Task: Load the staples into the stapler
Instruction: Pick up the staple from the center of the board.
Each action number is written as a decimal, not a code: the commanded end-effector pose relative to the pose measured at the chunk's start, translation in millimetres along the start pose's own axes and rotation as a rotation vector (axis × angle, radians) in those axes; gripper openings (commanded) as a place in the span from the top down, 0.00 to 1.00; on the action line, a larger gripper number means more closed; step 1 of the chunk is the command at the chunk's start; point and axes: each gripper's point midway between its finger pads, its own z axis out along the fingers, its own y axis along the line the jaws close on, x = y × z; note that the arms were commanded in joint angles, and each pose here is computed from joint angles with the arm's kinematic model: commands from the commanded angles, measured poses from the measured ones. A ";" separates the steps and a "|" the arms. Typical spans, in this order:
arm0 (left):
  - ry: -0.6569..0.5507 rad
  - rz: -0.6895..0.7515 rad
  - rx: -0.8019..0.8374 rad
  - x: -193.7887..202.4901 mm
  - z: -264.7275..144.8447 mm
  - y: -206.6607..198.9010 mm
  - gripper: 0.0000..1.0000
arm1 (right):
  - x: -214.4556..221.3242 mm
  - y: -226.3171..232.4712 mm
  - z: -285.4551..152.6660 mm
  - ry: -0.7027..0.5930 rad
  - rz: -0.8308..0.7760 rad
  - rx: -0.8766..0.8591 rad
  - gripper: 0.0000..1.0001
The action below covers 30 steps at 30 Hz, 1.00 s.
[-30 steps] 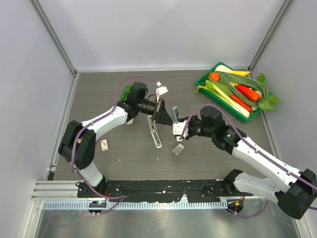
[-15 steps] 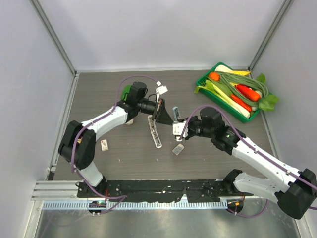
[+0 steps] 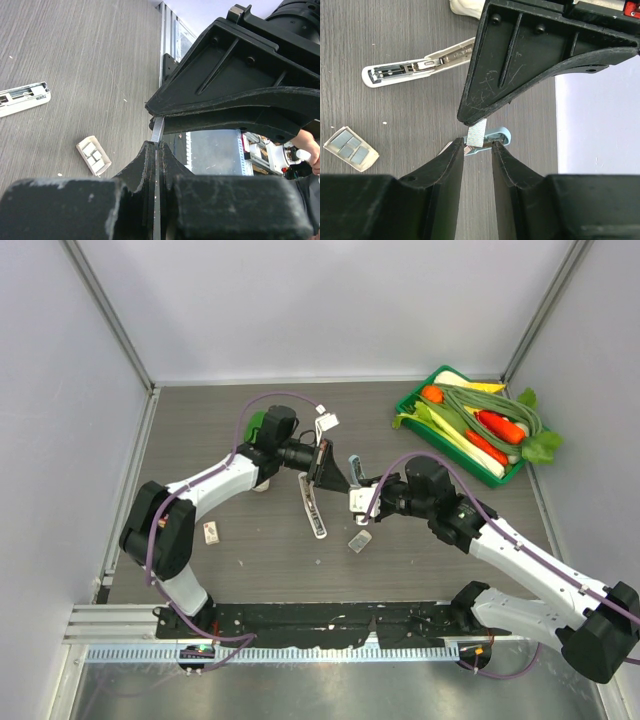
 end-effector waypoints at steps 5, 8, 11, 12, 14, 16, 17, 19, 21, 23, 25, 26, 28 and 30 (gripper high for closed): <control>-0.009 0.028 0.032 -5.1 -2.3 -4.4 1.00 | -13.8 -11.7 -3.2 -0.045 -0.034 0.039 0.68; -0.010 0.031 0.032 -5.1 -2.1 -5.3 1.00 | -13.4 -10.6 -2.4 -0.046 -0.032 0.033 0.69; -0.010 0.027 0.032 -4.7 -2.4 -4.6 1.00 | -14.5 -10.6 -2.2 -0.051 -0.027 0.033 0.70; -0.011 0.032 0.033 -5.1 -2.5 -5.0 1.00 | -15.2 -11.0 -2.4 -0.053 -0.028 0.034 0.71; -0.007 0.026 0.034 -3.7 -1.7 -4.5 1.00 | -14.4 -10.2 -1.8 -0.052 -0.027 0.031 0.75; -0.010 0.027 0.032 -4.8 -2.2 -4.2 0.99 | -14.8 -9.6 -1.9 -0.054 -0.028 0.030 0.77; -0.010 0.030 0.034 -5.0 -1.8 -5.1 0.98 | -15.2 -8.9 -1.8 -0.058 -0.028 0.026 0.78; -0.012 0.027 0.028 -5.1 -1.9 -3.0 0.91 | -16.3 -9.4 -2.7 -0.062 -0.027 0.027 0.79; -0.014 0.026 0.024 -5.4 -1.8 -2.3 0.72 | -16.5 -7.8 -2.2 -0.063 -0.023 0.021 0.79; -0.016 0.025 0.022 -6.6 -2.4 -2.5 0.59 | -16.4 -8.3 -2.8 -0.062 -0.022 0.021 0.79; -0.020 0.028 0.018 -7.9 -3.2 -2.9 0.44 | -16.4 -8.7 -3.0 -0.059 -0.024 0.023 0.79; -0.026 0.034 0.015 -10.6 -4.7 -4.1 0.39 | -15.4 -8.0 -3.1 -0.055 -0.023 0.021 0.79; -0.034 0.041 0.012 -14.5 -7.9 -5.4 0.30 | -14.2 -8.4 -2.6 -0.049 -0.013 0.021 0.79; -0.050 0.053 0.005 -23.4 -14.7 -9.6 0.24 | -13.3 -4.8 -2.0 -0.044 0.011 0.006 0.79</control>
